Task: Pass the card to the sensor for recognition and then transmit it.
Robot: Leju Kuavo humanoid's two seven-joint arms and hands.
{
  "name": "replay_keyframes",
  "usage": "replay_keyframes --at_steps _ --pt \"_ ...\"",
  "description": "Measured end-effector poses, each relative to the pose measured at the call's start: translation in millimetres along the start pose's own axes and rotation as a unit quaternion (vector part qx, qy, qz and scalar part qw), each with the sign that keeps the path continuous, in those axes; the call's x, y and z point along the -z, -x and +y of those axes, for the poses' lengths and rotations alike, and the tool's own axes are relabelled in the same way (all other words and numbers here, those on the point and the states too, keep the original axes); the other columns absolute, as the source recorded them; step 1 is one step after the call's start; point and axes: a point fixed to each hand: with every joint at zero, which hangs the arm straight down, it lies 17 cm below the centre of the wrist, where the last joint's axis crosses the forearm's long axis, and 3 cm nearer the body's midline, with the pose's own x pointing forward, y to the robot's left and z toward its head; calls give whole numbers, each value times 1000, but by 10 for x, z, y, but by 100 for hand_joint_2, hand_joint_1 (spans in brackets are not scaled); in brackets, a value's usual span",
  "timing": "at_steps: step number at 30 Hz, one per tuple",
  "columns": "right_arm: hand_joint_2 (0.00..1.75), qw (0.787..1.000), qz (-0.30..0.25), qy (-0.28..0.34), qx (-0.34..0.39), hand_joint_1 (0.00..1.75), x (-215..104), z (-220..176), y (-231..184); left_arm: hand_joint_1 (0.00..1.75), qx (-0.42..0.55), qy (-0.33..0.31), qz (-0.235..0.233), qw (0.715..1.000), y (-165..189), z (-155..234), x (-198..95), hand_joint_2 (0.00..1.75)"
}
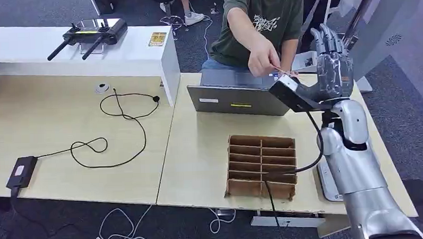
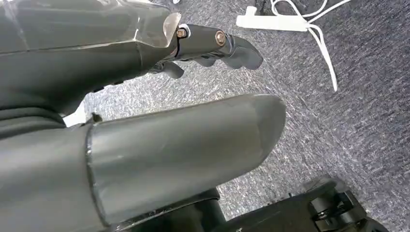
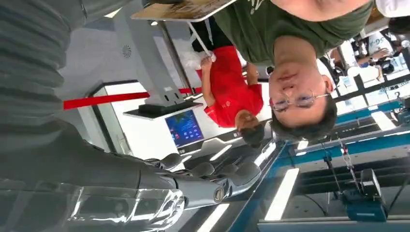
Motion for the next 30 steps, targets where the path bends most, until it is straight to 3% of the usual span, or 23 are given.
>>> replay_keyframes --at_steps 4,5,6,30 --pt "175 1000 -1 -2 -1 0 -65 21 12 0 0 0 1 1000 6 4 2 0" --pt "175 1000 -1 -2 -1 154 -77 23 12 0 0 0 1 1000 7 3 2 0" --pt "175 1000 -2 -1 -1 175 -86 13 4 0 0 0 3 1000 13 2 2 0" --pt "175 1000 -7 2 -5 175 -180 -14 -53 0 1 0 7 1000 15 -11 -4 0"
